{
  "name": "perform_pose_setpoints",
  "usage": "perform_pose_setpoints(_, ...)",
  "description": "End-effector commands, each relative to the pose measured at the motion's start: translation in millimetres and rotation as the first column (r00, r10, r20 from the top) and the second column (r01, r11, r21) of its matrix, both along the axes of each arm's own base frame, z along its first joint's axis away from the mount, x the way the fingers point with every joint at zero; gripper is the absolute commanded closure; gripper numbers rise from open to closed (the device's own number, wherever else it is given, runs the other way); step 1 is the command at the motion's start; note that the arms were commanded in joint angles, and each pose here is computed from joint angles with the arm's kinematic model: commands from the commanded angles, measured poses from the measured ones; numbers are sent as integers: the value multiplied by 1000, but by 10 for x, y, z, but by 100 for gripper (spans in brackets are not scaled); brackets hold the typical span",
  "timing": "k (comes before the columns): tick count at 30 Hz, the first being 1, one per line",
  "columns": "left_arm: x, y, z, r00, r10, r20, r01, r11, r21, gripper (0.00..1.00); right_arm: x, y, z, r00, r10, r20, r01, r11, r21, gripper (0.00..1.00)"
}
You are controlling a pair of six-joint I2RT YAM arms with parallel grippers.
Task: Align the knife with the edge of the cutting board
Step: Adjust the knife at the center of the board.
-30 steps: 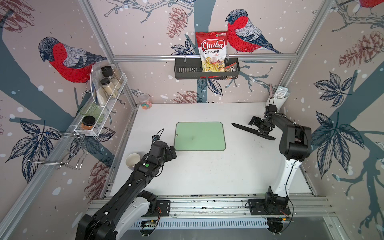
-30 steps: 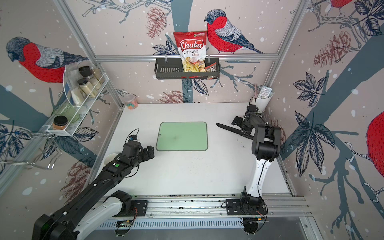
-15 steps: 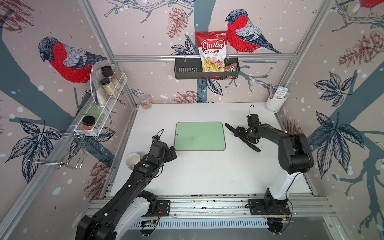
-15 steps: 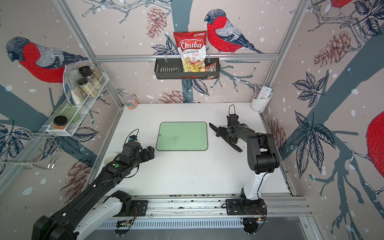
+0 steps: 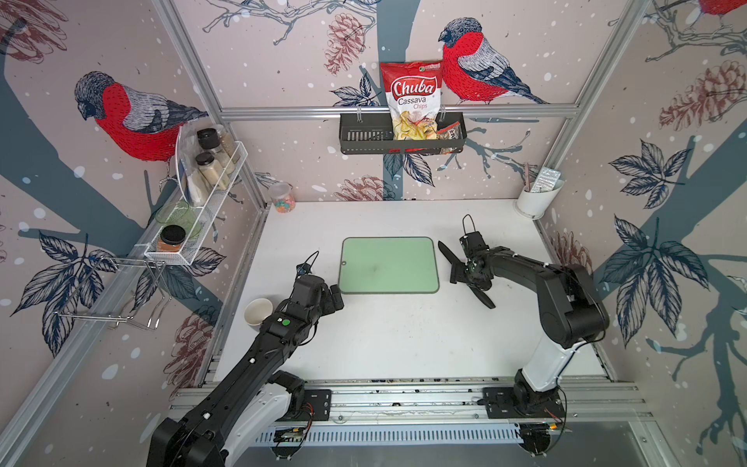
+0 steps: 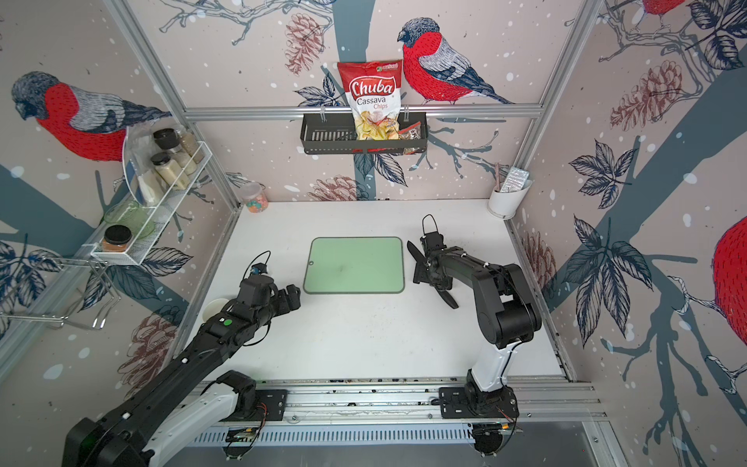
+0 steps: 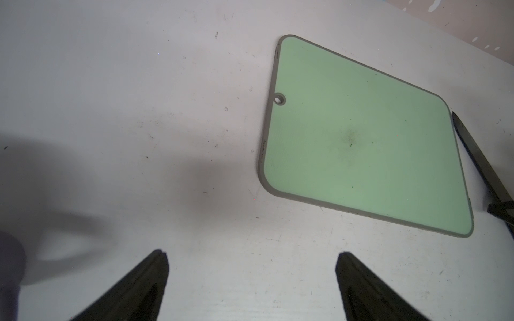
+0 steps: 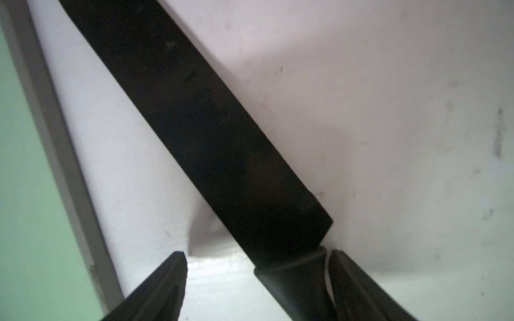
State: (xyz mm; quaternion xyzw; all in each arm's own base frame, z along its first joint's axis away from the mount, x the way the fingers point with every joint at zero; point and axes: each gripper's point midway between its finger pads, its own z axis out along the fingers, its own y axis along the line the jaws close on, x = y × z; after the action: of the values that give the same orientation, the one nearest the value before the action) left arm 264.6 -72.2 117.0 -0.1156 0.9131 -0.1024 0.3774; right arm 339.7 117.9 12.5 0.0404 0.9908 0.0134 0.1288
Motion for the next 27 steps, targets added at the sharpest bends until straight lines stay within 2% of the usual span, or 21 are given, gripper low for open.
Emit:
perform_pose_setpoints(1,30,-2,51,1000,2,19,-2,1000,5,4,-703,-31,-176,964,17,-266,-34,998,-61,23)
perform_pose_setpoints(6,33,-11,23,1000,1,9,-1,1000,4,4,-895,74,-233,959,45,-281,-65,996,-65,26)
perform_pose_setpoints(9,40,-15,13,1000,1,8,-1,1000,4,4,-958,86,-282,958,45,-284,-58,998,-39,34)
perform_pose_setpoints(13,43,-17,1,1000,1,4,-1,1000,5,4,-934,54,-318,960,31,-277,-42,998,-35,50)
perform_pose_setpoints(16,41,-18,-10,1000,0,-2,0,1000,5,4,-866,27,-297,967,28,-253,-35,999,-26,54)
perform_pose_setpoints(20,41,-1,-27,1000,6,-7,-6,1000,16,4,-791,-15,-250,974,16,-226,-16,1000,2,73)
perform_pose_setpoints(23,50,8,-45,1000,11,-13,-10,1000,23,4,-729,-58,-236,978,-7,-208,11,1000,18,94)
perform_pose_setpoints(27,55,8,-71,1000,10,-25,-9,999,30,4,-662,-98,-212,983,-33,-179,39,999,28,99)
